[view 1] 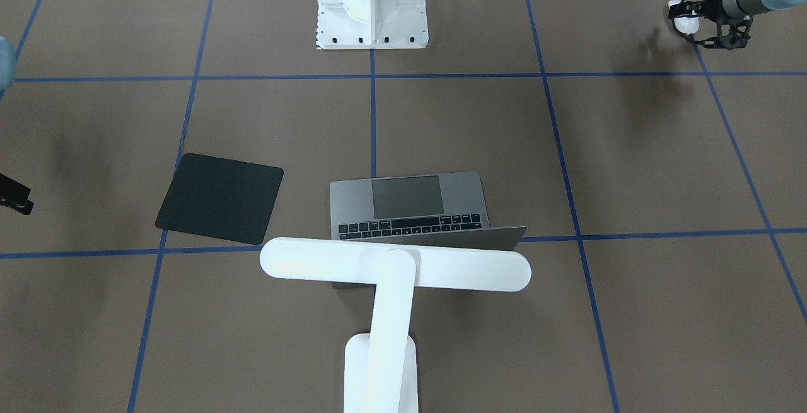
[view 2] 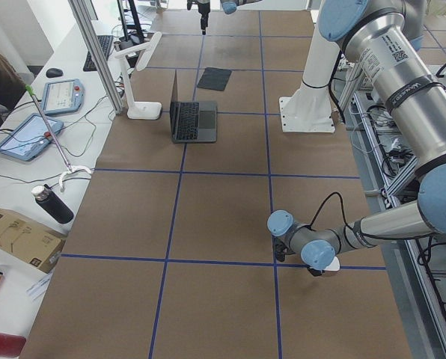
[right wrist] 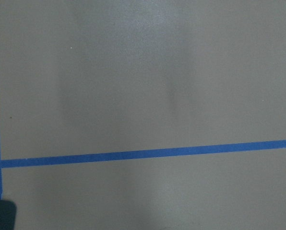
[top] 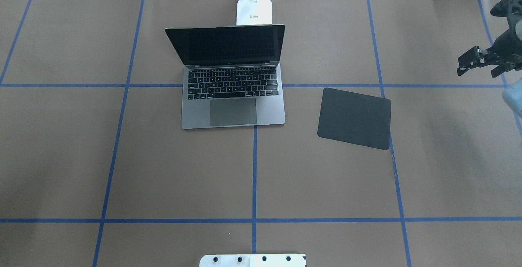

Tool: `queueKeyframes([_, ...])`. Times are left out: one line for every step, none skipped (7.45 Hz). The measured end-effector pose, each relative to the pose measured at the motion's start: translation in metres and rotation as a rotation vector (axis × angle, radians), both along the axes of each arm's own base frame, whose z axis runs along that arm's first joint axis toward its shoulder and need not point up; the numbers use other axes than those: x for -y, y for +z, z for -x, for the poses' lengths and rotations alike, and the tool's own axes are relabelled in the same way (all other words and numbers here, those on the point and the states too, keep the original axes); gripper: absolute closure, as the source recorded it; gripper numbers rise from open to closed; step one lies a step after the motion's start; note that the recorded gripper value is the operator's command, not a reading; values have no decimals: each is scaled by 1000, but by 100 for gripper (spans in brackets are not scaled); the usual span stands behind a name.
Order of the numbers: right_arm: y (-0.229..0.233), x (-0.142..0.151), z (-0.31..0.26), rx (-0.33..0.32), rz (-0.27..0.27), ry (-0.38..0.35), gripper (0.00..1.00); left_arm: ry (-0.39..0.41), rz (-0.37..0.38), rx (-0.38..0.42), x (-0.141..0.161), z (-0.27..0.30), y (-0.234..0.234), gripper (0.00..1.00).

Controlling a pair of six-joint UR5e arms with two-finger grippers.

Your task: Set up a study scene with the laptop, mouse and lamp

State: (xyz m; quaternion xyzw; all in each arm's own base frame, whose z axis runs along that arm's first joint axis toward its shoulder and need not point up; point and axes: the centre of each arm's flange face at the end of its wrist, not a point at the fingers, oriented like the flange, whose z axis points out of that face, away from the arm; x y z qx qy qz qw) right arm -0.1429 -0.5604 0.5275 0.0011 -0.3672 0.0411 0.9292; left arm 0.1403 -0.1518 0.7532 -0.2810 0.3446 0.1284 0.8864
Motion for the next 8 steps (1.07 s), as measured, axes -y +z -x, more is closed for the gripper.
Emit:
queueKeyframes([0,0,0,0,0,0,0,10,-1,2,-1,-2,1,4])
queueKeyframes([1,0,0,0,1,0,0,22,-4,2,-2,-5,1,6])
queueKeyframes([0,0,0,0,1,0,0,32,-6,-1,-2,-9,1,9])
queueKeyframes([0,-1,0,0,0,0,0,40,-9,-4,-2,-12,1,11])
queueKeyframes([-1,-1,0,1,-2,0,0,46,-9,-5,-3,-14,1,13])
queueKeyframes([-3,-3,-1,2,-6,1,0,50,-9,-4,-3,-14,2,13])
queueKeyframes([-4,-6,-2,3,-10,1,0,53,-8,-1,-4,-14,4,13])
queueKeyframes([-5,-8,-3,4,-12,1,0,55,-6,3,-5,-13,7,13])
